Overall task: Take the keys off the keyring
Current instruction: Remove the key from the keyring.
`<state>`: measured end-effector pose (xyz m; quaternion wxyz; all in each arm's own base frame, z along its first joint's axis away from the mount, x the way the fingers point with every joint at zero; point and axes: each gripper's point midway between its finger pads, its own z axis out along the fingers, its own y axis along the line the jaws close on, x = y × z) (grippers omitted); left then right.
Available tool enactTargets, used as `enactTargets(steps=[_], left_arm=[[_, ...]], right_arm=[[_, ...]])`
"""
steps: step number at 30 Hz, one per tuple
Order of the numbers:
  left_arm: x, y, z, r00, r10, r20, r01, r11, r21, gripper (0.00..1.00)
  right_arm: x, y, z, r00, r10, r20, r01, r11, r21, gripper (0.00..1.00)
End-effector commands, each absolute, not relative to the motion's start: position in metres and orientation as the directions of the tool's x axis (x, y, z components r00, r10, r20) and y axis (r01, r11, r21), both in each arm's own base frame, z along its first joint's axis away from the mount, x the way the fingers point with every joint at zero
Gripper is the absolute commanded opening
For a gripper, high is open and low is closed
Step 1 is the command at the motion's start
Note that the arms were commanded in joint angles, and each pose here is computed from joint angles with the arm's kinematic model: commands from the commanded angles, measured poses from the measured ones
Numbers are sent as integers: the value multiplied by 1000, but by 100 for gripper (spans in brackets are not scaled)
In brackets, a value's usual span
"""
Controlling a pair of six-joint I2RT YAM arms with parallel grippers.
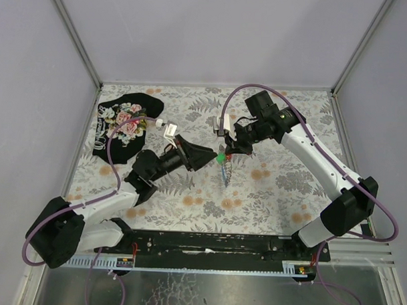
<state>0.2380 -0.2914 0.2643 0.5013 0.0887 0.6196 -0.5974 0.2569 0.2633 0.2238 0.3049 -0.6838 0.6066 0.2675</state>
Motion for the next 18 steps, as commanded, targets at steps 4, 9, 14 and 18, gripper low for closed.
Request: enactTargets(steps=[4, 9, 14, 18], left_arm=[[253, -307, 263, -497, -418, -760, 650, 401, -646, 37], [255, -314, 260, -500, -392, -773, 604, 482, -635, 34], [254, -319, 264, -479, -377, -793, 582, 539, -609, 31], [254, -321, 268, -471, -368, -801, 564, 573, -595, 30]], right_arm=[[255, 274, 244, 149, -614, -775, -989, -74, -131, 0], [255, 273, 243, 143, -616, -775, -990, -72, -125, 0], [256, 274, 243, 143, -616, -775, -990, -71, -126, 0], [255, 274, 244, 141, -614, -777, -990, -72, -123, 0]])
